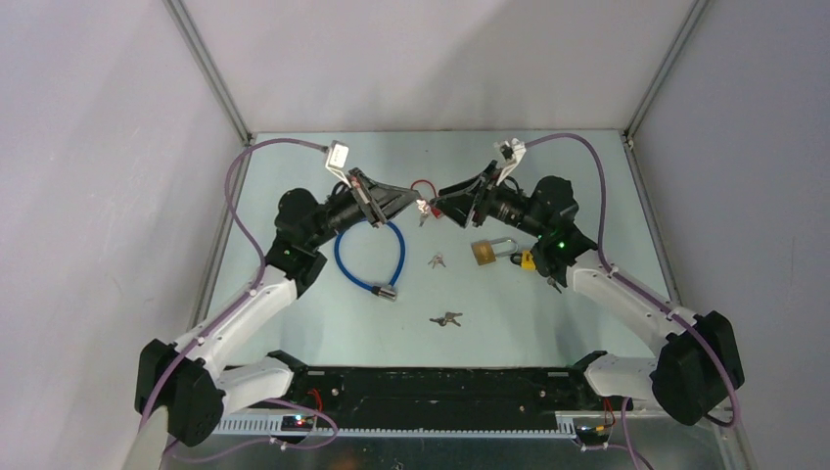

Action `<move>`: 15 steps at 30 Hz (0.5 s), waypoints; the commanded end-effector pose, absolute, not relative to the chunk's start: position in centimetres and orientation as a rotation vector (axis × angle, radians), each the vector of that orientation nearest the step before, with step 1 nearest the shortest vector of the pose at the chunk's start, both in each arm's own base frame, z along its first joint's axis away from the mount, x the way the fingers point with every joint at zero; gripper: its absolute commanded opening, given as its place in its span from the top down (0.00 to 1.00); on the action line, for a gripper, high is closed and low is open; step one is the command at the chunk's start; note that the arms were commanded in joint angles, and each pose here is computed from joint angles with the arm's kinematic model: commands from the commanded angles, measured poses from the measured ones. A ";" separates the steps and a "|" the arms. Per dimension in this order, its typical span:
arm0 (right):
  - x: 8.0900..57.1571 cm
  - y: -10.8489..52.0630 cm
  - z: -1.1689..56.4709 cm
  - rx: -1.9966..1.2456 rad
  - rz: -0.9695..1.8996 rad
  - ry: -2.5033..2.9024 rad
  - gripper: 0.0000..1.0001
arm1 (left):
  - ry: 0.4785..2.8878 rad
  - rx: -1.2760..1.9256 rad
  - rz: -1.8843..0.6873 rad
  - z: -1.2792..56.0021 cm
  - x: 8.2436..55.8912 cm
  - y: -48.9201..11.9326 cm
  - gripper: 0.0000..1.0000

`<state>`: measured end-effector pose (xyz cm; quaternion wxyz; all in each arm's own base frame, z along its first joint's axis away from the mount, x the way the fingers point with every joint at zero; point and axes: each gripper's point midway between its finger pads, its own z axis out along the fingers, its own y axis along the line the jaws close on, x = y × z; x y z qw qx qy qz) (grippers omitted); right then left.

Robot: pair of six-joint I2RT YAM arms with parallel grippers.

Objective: Unlock with the key

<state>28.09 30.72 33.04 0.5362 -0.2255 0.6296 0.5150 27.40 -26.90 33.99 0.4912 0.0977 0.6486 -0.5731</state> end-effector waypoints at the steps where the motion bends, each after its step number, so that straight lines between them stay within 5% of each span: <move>1: 26.7 29.9 36.8 -0.472 1.431 1.373 0.51 | 1.354 0.271 -1.418 38.2 26.3 -26.3 1.00; 15: 25.4 31.2 38.3 -0.494 1.603 1.274 0.59 | 1.302 0.239 -1.481 39.3 25.7 -26.8 1.00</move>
